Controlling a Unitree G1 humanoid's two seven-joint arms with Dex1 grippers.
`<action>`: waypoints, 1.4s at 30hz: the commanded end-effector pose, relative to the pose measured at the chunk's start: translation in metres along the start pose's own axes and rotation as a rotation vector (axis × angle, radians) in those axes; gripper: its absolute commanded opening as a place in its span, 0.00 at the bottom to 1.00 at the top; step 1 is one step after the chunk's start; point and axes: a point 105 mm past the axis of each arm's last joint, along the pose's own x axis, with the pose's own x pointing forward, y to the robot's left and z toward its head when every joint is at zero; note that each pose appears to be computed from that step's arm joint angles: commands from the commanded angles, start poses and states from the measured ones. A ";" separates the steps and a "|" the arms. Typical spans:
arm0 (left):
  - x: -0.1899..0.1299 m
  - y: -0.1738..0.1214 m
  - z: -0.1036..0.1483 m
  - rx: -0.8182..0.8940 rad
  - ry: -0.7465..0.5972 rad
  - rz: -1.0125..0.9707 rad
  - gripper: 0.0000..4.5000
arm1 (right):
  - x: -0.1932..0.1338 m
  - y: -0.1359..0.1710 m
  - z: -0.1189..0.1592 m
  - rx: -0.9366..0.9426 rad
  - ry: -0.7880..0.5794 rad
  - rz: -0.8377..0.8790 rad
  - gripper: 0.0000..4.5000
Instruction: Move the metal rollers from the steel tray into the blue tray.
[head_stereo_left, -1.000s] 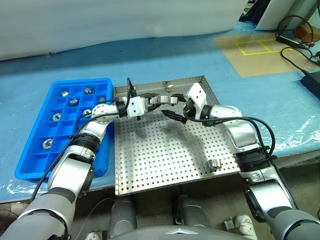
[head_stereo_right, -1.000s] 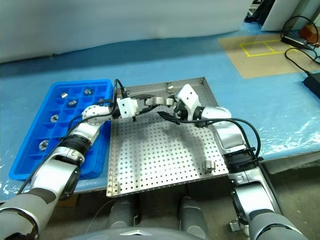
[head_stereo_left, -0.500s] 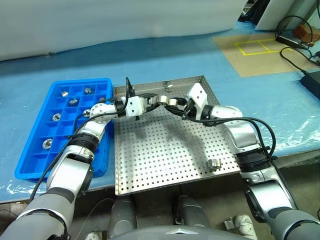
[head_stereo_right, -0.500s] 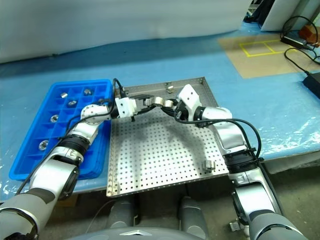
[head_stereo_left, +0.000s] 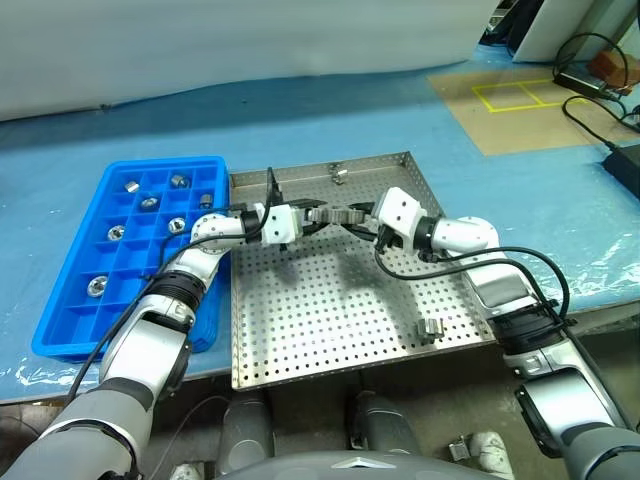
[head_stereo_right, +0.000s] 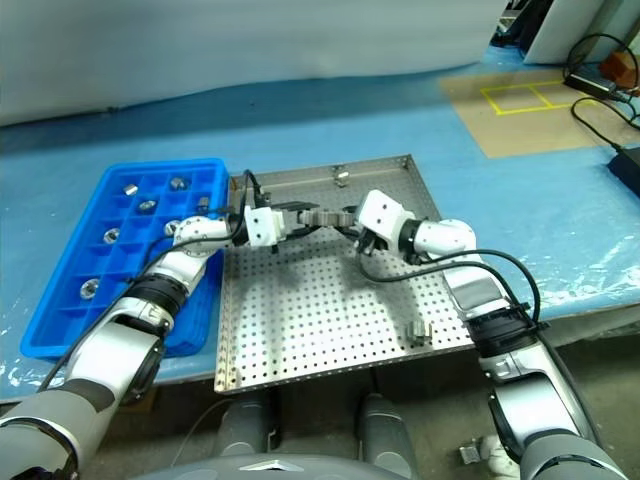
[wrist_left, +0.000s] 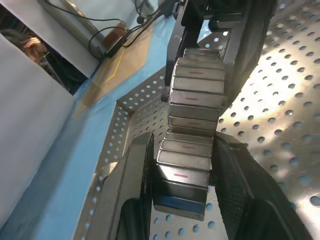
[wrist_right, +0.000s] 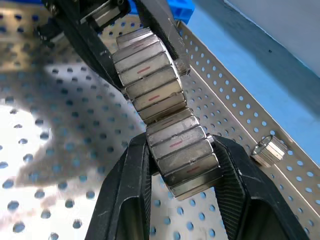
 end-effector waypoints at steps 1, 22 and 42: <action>-0.018 0.032 0.006 0.041 -0.009 0.132 0.31 | -0.030 -0.012 -0.036 -0.020 0.149 -0.043 0.31; -0.012 0.028 0.007 0.041 -0.016 0.130 0.31 | -0.059 -0.023 -0.063 -0.058 0.240 -0.127 0.31; -0.010 0.026 0.004 0.037 -0.005 0.135 0.31 | -0.040 0.024 -0.050 0.121 0.198 0.129 0.31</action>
